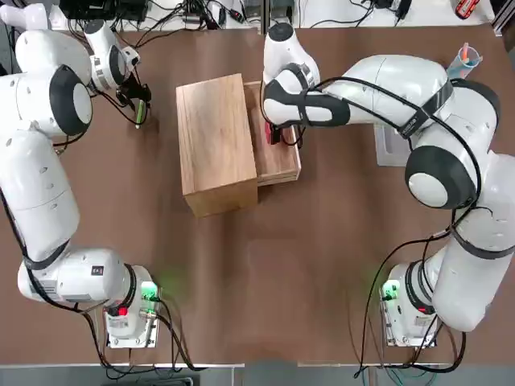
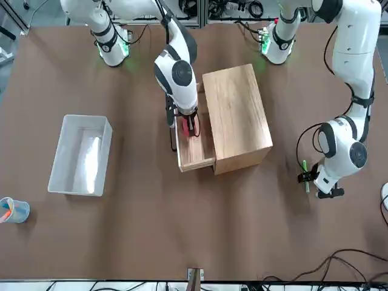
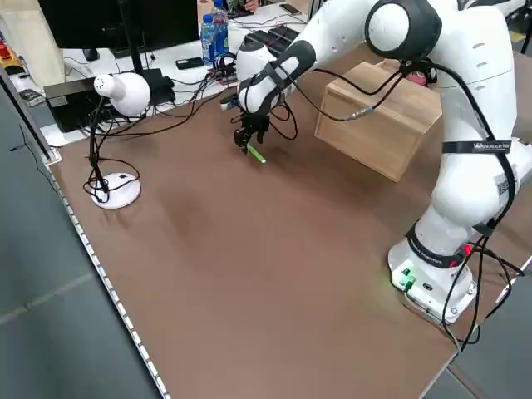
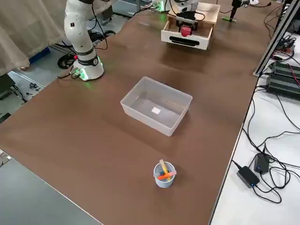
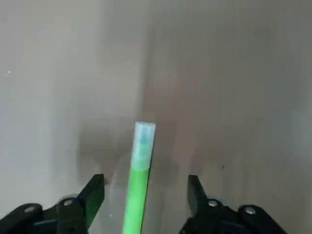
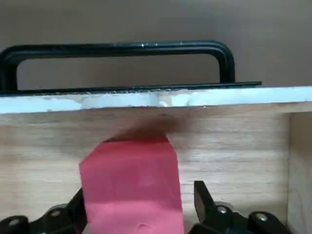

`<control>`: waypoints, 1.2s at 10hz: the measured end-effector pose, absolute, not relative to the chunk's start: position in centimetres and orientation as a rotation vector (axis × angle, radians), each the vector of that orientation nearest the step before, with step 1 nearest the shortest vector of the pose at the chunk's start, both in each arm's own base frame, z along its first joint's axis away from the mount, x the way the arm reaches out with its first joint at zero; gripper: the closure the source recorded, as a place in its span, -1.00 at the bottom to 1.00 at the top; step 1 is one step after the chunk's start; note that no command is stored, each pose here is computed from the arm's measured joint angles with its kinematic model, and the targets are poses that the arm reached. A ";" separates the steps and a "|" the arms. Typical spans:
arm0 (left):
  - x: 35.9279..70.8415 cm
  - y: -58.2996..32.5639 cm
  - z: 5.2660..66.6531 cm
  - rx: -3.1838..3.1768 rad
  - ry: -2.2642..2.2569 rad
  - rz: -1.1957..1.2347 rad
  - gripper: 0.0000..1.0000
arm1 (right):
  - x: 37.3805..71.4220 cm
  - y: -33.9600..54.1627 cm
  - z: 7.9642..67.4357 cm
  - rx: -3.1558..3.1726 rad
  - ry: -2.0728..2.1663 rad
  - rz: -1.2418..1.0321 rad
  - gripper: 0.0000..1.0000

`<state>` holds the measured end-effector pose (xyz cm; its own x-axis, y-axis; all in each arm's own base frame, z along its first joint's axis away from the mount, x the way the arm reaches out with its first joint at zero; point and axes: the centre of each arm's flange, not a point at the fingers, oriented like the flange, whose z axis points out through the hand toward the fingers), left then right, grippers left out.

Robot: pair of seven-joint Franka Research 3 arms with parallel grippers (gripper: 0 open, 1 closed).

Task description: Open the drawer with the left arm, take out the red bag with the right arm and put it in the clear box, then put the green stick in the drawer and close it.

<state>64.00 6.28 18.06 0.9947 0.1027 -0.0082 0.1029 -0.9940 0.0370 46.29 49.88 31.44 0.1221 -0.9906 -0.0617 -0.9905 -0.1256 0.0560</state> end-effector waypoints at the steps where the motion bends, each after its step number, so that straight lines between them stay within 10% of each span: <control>1: 63.9 6.2 18.0 3.100 0.159 -0.014 -0.50 | 46.5 49.8 31.6 2.354 -2.085 -0.129 -0.38; 3: 63.5 6.2 17.4 3.099 0.162 -0.036 -0.30 | 47.4 49.3 32.0 2.347 -2.107 -0.126 -0.18; 6: 63.5 7.1 17.9 3.105 0.182 -0.026 0.66 | 49.1 48.0 34.4 2.382 -2.107 -0.123 -0.17; 12: 64.9 2.1 25.8 3.048 0.170 0.065 0.64 | 54.6 35.8 46.8 2.721 -1.615 -0.124 -0.17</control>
<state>64.93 2.10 25.83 0.9929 0.1127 0.0376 0.1089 -0.9900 0.0898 54.63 35.80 46.83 0.4767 -0.8754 -0.0799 -0.8774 -0.4795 0.0183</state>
